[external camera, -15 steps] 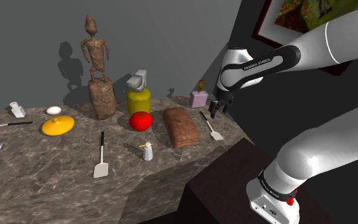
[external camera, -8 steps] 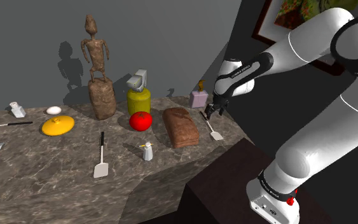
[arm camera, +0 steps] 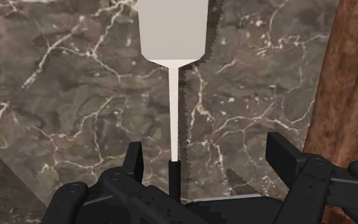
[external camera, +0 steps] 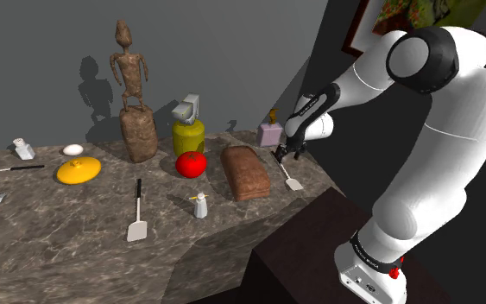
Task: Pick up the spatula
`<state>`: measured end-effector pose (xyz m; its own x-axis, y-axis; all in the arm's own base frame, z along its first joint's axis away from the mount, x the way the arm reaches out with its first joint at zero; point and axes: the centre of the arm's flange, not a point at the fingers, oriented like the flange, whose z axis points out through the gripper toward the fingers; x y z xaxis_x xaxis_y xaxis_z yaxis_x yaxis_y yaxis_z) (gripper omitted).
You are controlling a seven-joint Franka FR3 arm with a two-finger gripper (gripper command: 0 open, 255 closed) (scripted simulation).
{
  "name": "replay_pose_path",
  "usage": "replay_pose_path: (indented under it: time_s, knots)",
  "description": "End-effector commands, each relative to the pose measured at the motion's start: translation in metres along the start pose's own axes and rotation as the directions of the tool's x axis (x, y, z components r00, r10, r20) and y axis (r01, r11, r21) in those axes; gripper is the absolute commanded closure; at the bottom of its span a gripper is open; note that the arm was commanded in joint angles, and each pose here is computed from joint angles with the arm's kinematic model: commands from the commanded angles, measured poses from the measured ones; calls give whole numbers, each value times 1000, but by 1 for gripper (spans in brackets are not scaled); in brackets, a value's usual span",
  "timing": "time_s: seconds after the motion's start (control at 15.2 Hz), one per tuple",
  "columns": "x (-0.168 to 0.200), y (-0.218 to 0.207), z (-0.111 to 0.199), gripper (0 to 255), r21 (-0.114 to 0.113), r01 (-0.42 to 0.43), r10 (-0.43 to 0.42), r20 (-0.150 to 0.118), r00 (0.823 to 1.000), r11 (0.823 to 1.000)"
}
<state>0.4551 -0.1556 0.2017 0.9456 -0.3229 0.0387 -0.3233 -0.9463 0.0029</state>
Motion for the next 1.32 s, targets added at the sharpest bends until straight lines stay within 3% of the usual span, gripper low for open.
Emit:
replay_pose_path:
  time_s: [0.0, 0.13, 0.73, 0.79, 1.25]
  knots:
    - [12, 12, 22, 0, 0, -33, 33, -17, 999, 999]
    - [20, 19, 34, 0, 1, -55, 55, -28, 998, 998]
    - [19, 19, 74, 0, 1, -55, 55, -28, 998, 998]
    - [19, 19, 75, 255, 1, -55, 55, -28, 998, 998]
    - [19, 19, 75, 255, 1, -55, 55, -28, 998, 998]
